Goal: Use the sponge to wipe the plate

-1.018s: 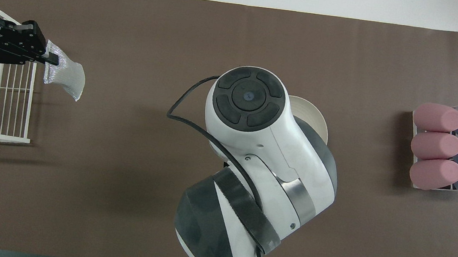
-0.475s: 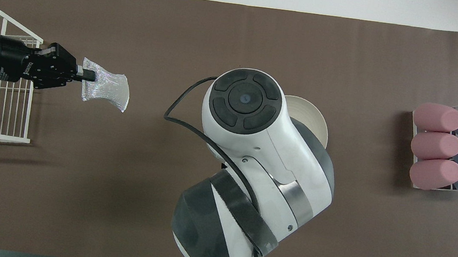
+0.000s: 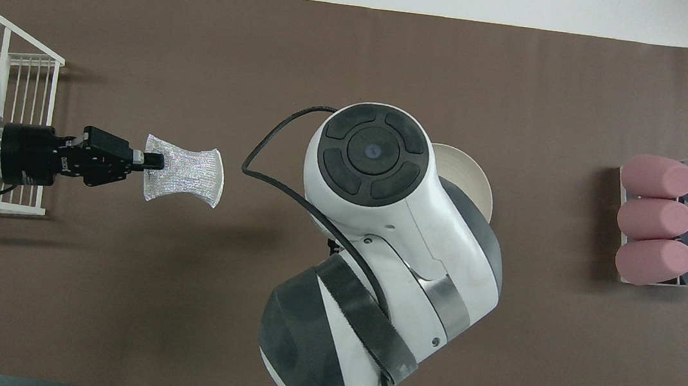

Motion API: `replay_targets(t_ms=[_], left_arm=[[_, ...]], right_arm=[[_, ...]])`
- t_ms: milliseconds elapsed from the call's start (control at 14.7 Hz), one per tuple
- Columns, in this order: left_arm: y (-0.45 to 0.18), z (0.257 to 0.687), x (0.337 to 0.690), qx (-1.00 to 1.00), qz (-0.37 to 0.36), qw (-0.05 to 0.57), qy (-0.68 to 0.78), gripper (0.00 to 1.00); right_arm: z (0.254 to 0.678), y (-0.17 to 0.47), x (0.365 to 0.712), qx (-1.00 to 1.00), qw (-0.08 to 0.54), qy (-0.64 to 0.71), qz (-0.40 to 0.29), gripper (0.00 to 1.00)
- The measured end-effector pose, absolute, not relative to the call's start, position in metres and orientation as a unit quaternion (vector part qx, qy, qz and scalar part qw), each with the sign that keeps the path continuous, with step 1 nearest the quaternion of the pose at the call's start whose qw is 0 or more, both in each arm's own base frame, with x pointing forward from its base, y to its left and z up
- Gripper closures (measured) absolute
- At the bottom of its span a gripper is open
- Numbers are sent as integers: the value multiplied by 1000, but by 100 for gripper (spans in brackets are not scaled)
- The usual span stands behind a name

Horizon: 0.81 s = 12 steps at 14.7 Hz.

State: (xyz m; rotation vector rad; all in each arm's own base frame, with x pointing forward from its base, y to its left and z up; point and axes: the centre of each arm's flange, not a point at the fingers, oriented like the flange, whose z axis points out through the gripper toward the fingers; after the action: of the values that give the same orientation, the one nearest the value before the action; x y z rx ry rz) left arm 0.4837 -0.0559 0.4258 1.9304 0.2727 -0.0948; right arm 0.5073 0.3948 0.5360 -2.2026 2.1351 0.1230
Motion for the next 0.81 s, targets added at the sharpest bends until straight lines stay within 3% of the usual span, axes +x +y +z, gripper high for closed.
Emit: replay_targets(t_ms=[407, 814], left_arm=[[-108, 422, 464, 770, -37, 630, 93, 96], [-155, 415, 451, 755, -33, 652, 63, 96]], right_arm=[[538, 400, 512, -750, 67, 656, 49, 0], [538, 409, 506, -766, 74, 635, 58, 0]])
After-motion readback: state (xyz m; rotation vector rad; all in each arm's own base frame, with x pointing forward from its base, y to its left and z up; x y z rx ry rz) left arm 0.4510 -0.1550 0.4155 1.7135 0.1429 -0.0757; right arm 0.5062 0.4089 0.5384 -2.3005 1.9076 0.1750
